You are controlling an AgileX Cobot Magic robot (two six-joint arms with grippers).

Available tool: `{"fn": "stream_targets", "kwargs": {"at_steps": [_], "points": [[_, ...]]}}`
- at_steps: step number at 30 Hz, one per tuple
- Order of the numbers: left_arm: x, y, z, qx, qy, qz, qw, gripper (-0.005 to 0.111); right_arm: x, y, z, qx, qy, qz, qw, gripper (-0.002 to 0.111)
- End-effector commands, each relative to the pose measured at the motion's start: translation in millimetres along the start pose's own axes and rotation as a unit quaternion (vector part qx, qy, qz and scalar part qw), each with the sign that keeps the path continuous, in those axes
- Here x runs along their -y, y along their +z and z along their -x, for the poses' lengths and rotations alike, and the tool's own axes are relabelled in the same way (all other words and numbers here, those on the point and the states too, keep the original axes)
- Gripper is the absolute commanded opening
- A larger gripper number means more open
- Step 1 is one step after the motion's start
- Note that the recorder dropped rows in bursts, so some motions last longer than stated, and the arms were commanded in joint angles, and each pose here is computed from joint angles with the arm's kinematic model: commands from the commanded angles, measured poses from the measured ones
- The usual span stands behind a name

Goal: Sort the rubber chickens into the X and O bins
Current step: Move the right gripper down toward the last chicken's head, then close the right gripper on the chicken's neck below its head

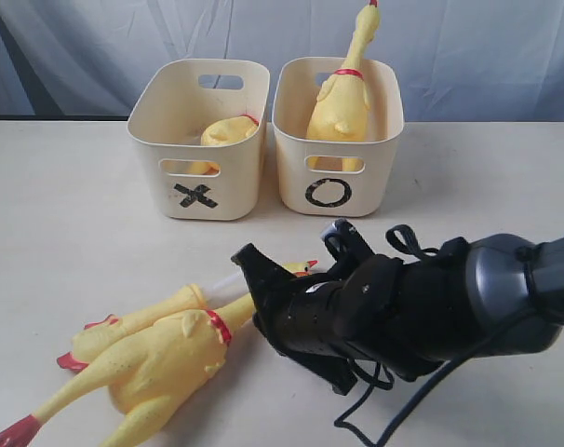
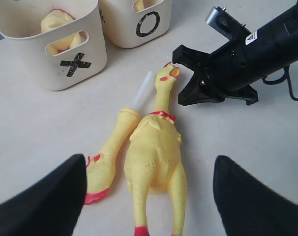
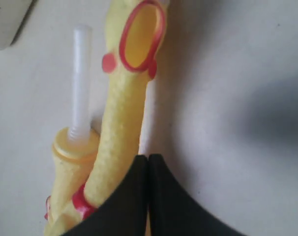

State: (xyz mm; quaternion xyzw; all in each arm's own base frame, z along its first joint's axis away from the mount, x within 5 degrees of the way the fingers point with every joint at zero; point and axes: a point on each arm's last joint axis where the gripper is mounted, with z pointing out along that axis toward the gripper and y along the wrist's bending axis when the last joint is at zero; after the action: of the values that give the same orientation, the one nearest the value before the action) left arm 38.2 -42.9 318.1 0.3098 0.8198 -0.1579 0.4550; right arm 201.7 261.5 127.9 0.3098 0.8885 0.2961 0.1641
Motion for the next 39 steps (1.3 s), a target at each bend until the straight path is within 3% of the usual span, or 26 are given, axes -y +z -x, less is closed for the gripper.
{"fn": "stream_targets", "kwargs": {"at_steps": [1,7,9,17,39], "points": [[0.0,-0.7,-0.2,0.004,-0.002,0.004,1.000,0.068,-11.7,5.0,-2.0,-0.001,0.002,0.013,1.000,-0.001],[0.0,-0.7,-0.2,0.004,-0.002,0.004,1.000,0.068,-10.5,8.7,-3.9,-0.009,-0.001,0.007,1.000,0.000],[0.0,-0.7,-0.2,0.004,-0.002,0.004,1.000,0.068,-9.8,9.4,-4.3,-0.011,-0.002,0.005,1.000,0.007],[0.0,-0.7,-0.4,0.004,-0.002,0.003,1.000,0.068,-10.8,9.4,-2.9,-0.003,-0.001,0.008,1.000,0.066],[0.1,-0.7,-0.6,0.003,-0.002,0.003,1.000,0.068,-13.3,28.5,0.1,0.029,0.017,0.008,0.999,0.062]]}}
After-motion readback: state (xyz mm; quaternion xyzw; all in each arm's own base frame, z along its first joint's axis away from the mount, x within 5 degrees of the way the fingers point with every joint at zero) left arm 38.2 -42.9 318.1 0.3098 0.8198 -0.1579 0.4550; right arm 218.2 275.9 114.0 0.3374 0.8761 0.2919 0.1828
